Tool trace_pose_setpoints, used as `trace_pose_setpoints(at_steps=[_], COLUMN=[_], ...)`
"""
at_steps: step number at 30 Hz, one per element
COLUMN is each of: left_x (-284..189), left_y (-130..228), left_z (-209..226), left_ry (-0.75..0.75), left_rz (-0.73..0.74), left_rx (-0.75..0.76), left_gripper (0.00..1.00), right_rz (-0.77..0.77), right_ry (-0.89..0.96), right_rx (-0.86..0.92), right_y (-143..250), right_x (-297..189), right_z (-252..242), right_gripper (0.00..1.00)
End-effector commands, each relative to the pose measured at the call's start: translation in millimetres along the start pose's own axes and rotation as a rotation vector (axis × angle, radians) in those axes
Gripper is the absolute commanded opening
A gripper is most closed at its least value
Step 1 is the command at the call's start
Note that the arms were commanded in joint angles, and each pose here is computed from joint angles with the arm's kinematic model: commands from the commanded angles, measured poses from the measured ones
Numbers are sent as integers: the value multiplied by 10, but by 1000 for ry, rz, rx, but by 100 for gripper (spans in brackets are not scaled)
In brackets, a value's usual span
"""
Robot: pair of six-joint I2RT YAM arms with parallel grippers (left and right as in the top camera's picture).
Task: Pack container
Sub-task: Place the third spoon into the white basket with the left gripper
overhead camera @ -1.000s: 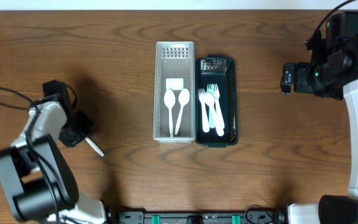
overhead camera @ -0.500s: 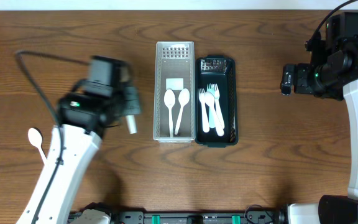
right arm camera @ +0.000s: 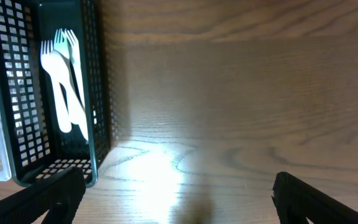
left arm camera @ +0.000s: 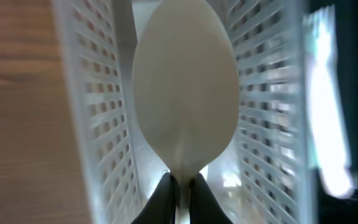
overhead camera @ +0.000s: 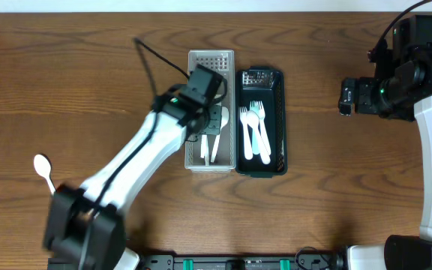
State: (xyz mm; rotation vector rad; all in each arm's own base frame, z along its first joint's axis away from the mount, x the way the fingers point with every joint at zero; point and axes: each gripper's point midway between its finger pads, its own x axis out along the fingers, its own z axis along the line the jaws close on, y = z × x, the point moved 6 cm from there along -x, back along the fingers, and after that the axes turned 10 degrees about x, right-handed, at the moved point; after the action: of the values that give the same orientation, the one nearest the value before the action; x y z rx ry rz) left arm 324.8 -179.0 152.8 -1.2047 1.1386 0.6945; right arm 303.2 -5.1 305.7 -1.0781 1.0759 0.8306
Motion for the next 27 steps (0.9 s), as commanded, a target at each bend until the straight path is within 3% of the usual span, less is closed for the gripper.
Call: trace_pose_setpoints(at_steps=[1,4,5,6,8,12,14,16,19,21,24,27], left_x=[261,379,385,384,341,128,-98,-431,-963,-1287,-1712,-2008], left_y=[44,89,96,100,85,-62,-181,-321,-461,-490,-381,-132], left_z=[-3,2,3,4,3,-16,-8,40,153,275,625,1117], left_ry=[-15,-23,-24,-25,-22,-12,-28,-80,-162,-206,-272,-332], left_rz=[65,101,105,107,97,34,2,-39,-113,-163,-215,-215], left_rx=[-13,-11,-11,-11,-6,63,103,134,130,103,-18,-231], left_gripper=[6,17,31,35,41,42,42,49,73,98,98,98], right_rz=[9,11,12,12,13,15,15,15,15,15,16,15], right_ry=[9,10,10,10,10,11,11,11,11,11,12,11], right_rx=[-5,-5,-5,-5,-6,-5,-5,-5,-5,-5,-5,-5], right_y=[0,4,5,6,8,10,12,13,12,12,12,13], right_x=[24,24,24,23,23,24,23,23,24,24,24,23], right_z=[-29,-30,-30,-30,-31,-32,-32,-33,-32,-32,-34,-33], right_gripper=[99,99,99,99,99,99,99,99,99,99,99,99])
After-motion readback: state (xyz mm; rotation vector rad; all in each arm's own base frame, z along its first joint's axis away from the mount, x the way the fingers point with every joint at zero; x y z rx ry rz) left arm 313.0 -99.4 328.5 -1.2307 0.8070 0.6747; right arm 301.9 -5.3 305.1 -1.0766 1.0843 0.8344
